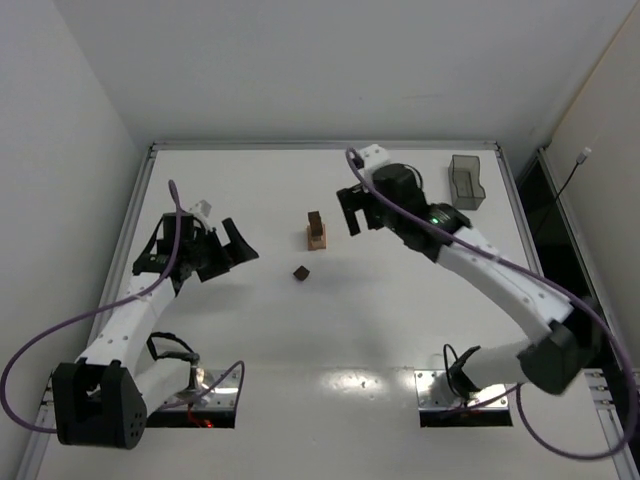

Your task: Build the wood block tower

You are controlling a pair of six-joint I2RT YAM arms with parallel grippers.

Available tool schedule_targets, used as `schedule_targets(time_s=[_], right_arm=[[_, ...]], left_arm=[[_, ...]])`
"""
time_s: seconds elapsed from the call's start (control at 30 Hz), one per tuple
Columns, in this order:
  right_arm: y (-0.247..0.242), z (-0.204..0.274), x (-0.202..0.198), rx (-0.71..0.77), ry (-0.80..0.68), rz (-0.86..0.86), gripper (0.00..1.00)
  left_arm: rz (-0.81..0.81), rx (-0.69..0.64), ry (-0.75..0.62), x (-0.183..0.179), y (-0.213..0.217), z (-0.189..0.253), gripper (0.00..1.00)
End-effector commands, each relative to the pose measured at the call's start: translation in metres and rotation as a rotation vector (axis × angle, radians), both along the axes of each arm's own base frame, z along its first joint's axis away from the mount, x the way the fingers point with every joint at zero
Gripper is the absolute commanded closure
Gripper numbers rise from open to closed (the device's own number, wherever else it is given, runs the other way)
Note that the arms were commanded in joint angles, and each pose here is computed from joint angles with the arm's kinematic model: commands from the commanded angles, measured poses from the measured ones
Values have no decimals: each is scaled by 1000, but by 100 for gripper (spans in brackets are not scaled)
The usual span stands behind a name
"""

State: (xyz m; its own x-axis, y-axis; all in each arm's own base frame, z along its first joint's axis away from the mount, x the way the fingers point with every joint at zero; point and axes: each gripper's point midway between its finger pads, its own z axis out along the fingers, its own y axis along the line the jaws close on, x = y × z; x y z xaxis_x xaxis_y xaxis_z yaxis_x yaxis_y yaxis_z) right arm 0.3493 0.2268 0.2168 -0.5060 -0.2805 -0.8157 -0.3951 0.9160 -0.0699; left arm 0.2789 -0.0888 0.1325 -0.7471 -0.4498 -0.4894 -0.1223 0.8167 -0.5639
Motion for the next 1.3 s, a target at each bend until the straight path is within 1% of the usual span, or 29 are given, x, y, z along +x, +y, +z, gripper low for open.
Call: schedule_targets(time_s=[0.0, 0.03, 0.07, 0.13, 0.17, 0.2, 0.23, 0.27, 0.3, 0.33, 0.4, 0.43, 0.47, 0.5, 0.53, 0.57, 0.6, 0.67, 0.7, 0.73, 0.8, 0.83, 0.9, 0.93, 1.0, 1.1, 1.17, 1.2, 1.27], right_arm=[[-42, 28, -4, -171, -213, 83, 9], [-50, 18, -11, -196, -216, 87, 13], [-58, 28, -20, -180, -247, 74, 23], [-71, 21, -25, -194, -242, 52, 36], [-74, 21, -27, -194, -238, 35, 45], [-80, 17, -30, -212, -230, 20, 49], [-85, 11, -31, -218, -210, 8, 51], [-89, 11, -29, -219, -208, -6, 51], [-89, 9, -31, -204, -205, -5, 51], [-94, 8, -31, -205, -203, -17, 51], [-96, 6, -32, -200, -190, -23, 51], [-98, 3, -32, -187, -174, -21, 51], [-100, 3, -31, -188, -173, -30, 51], [-105, 7, -29, -187, -174, -46, 51], [-107, 14, -26, -180, -186, -57, 51], [-108, 14, -26, -183, -169, -52, 51], [-114, 18, -24, -183, -169, -69, 51], [-120, 22, -22, -197, -162, -82, 50], [-125, 24, -21, -198, -159, -95, 50], [-123, 25, -22, -195, -155, -86, 50], [-132, 27, -21, -214, -137, -103, 50], [-132, 30, -20, -209, -145, -104, 50], [-137, 28, -21, -212, -129, -113, 50], [-137, 29, -19, -212, -129, -113, 47], [-136, 26, -20, -204, -116, -99, 46], [-138, 26, -19, -187, -109, -106, 46], [-139, 24, -20, -183, -97, -101, 46], [-139, 24, -20, -183, -97, -101, 46], [-142, 24, -19, -183, -97, -111, 46]], left_arm=[[-81, -70, -47, -10, -21, 8, 1], [-75, -76, -43, -10, -21, 9, 1], [-74, -75, -26, -10, -21, 4, 1], [-81, -68, -11, 0, -21, 4, 1], [-78, -38, -23, 8, -18, 6, 1], [-72, -13, -50, 21, -14, 18, 1], [-69, 5, -1, 28, -12, 9, 1], [-88, 35, -2, 36, -13, 9, 1], [-71, 81, -40, 55, -9, 25, 1], [-86, 110, 11, 62, -12, 13, 1], [-115, 146, 2, 79, -17, 17, 1], [-116, 163, -18, 92, -21, 28, 1], [-126, 182, -7, 96, -24, 25, 1], [-129, 199, 29, 104, -27, 10, 4], [-127, 226, 25, 112, -27, 13, 10], [-135, 235, 31, 116, -32, 9, 19], [-127, 253, 59, 122, -30, 1, 35], [-140, 256, 78, 126, -36, -8, 55], [-140, 281, 67, 132, -36, -7, 74], [-142, 284, 86, 136, -37, -16, 80], [-169, 284, 75, 142, -51, -15, 87], [-162, 292, 76, 146, -50, -17, 88], [-195, 297, 88, 150, -65, -26, 88], [-201, 301, 82, 154, -66, -24, 89], [-225, 313, 94, 156, -78, -34, 89], [-252, 305, 79, 159, -92, -31, 84], [-265, 309, 94, 161, -99, -40, 82], [-272, 307, 81, 162, -104, -36, 80], [-279, 301, 87, 167, -107, -41, 80]])
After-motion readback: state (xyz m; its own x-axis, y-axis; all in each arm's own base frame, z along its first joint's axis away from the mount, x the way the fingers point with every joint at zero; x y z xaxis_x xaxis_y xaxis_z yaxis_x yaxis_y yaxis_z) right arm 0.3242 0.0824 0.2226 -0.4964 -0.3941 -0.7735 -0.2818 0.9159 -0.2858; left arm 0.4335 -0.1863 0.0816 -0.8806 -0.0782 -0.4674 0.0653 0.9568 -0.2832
